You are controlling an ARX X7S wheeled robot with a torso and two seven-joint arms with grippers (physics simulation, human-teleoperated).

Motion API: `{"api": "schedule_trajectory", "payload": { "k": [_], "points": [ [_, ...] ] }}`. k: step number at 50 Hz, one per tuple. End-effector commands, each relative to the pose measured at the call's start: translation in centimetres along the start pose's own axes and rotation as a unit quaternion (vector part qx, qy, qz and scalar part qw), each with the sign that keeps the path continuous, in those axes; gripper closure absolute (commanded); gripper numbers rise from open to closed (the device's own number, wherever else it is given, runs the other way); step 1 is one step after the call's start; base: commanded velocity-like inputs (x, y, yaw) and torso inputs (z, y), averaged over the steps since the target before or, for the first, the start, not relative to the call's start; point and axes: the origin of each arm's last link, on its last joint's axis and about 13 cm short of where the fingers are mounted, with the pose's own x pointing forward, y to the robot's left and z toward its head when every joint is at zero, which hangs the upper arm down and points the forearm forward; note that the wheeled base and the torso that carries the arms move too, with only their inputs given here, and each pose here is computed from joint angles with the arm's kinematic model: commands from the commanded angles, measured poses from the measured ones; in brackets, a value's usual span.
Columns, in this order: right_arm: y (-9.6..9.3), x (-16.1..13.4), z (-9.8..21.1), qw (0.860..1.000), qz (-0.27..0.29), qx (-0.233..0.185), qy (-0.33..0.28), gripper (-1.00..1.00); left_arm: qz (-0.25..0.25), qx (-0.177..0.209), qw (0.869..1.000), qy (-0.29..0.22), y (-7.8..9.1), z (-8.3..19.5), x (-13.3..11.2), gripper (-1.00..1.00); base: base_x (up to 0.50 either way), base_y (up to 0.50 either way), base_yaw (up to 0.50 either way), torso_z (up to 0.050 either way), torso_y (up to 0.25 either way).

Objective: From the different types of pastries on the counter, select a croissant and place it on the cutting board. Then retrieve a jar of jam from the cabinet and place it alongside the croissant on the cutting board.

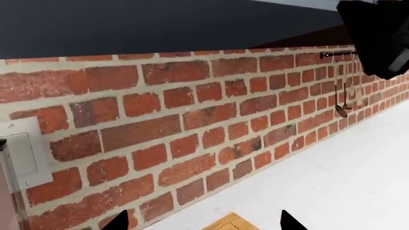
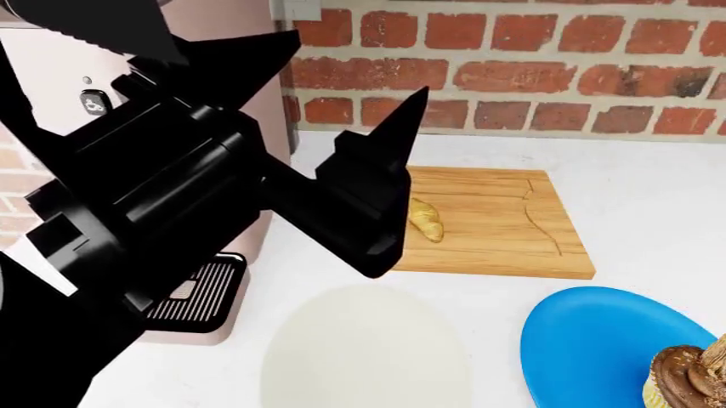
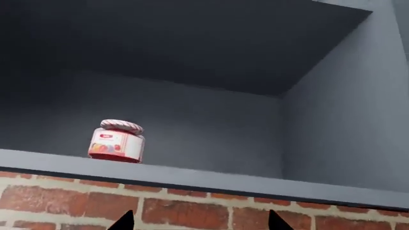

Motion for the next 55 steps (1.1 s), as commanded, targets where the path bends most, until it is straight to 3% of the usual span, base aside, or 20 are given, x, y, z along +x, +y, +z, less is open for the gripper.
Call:
{"api": "schedule_trajectory", "payload": {
  "k": [1, 20, 36, 55],
  "points": [
    [1.5, 3.2, 2.7, 0.999, 0.029, -0.004, -0.021, -1.00, 0.000, 0.000, 1.000, 0.000, 0.0, 0.1, 0.0, -1.00, 0.00, 0.00, 0.00, 0.000, 0.000],
    [2.5, 6.9, 4.6, 0.998, 0.052, -0.007, -0.031, -1.00, 0.001, 0.001, 1.000, -0.001, 0.2, 0.2, 0.0, -1.00, 0.00, 0.00, 0.00, 0.000, 0.000],
    [3.6, 10.7, 3.9, 0.997, 0.079, -0.006, 0.027, -1.00, 0.000, 0.002, 1.000, 0.003, 0.2, 0.0, -0.1, -1.00, 0.00, 0.00, 0.00, 0.000, 0.000],
    [3.8, 13.6, 7.0, 0.992, 0.109, 0.024, 0.062, -1.00, 0.000, 0.002, 1.000, 0.003, 0.3, -0.1, 0.0, -1.00, 0.00, 0.00, 0.00, 0.000, 0.000]
  ]
}}
